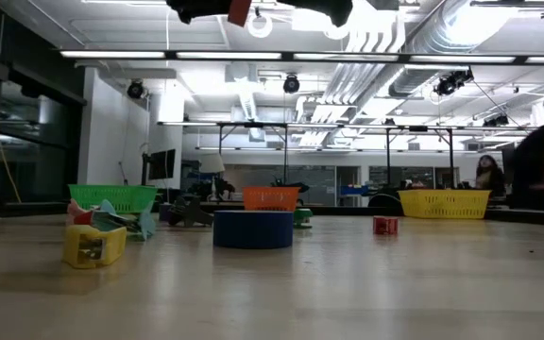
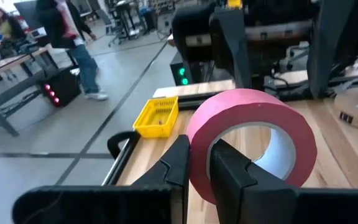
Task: Pick and place Stapler, Stapler remover, tape
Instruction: Put the pink tape into the orange bin
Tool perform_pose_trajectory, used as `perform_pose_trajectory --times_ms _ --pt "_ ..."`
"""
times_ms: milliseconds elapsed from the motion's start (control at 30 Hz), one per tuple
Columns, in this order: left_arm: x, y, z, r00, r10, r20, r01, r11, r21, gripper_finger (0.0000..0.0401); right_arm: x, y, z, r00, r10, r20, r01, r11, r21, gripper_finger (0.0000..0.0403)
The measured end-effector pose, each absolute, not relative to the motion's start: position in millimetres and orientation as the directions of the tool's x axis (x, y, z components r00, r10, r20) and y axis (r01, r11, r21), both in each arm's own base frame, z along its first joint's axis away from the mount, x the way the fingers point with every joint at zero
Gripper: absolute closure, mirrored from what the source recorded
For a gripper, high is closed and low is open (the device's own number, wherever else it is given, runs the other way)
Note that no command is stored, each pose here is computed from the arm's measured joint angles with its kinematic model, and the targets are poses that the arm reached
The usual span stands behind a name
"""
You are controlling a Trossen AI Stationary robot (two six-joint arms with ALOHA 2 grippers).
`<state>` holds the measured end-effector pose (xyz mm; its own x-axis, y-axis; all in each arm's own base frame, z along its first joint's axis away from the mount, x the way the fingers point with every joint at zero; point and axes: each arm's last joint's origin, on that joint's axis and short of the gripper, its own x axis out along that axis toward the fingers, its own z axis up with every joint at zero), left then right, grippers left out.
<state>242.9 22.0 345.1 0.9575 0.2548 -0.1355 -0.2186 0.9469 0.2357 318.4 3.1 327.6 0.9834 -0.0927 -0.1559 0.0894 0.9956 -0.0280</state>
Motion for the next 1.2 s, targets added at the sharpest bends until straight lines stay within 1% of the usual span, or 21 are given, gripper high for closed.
perform_pose_trajectory --times_ms 233,333,400,533,633,767,967,1067,1200 --pt "248 24 347 0.970 0.221 -0.098 -0.191 0.949 0.251 0.0365 336 2 317 0.987 -0.131 -0.096 0.129 0.991 -0.024 0.0206" --pt "250 24 343 0.969 0.217 -0.120 -0.182 0.950 0.253 0.0365 342 3 316 0.991 -0.121 -0.058 0.120 0.993 -0.017 0.0206" --pt "253 24 343 0.970 0.217 -0.106 -0.185 0.950 0.251 0.0365 345 3 316 0.994 -0.104 -0.028 0.103 0.995 -0.013 0.0206" --pt "259 25 343 0.973 0.217 -0.078 -0.192 0.949 0.250 0.0364 349 4 312 0.996 -0.090 -0.017 0.090 0.996 -0.003 0.0206" --pt "260 25 341 0.971 0.224 -0.087 -0.196 0.947 0.253 0.0364 349 4 312 0.996 -0.089 -0.017 0.089 0.996 -0.002 0.0214" --pt "262 26 339 0.966 0.241 -0.093 -0.208 0.940 0.271 0.0364 349 4 311 0.996 -0.083 -0.023 0.083 0.997 0.003 0.0248" --pt "262 25 339 0.966 0.241 -0.094 -0.204 0.933 0.297 0.0364 349 2 309 0.996 -0.076 -0.042 0.079 0.995 0.059 0.0329" --pt "263 25 339 0.967 0.234 -0.095 -0.197 0.934 0.298 0.0364 350 0 309 0.998 -0.041 -0.045 0.045 0.995 0.092 0.0364" --pt "262 25 338 0.965 0.241 -0.099 -0.196 0.922 0.334 0.0363 349 -8 309 0.999 0.004 -0.051 0.004 0.988 0.154 0.0365"
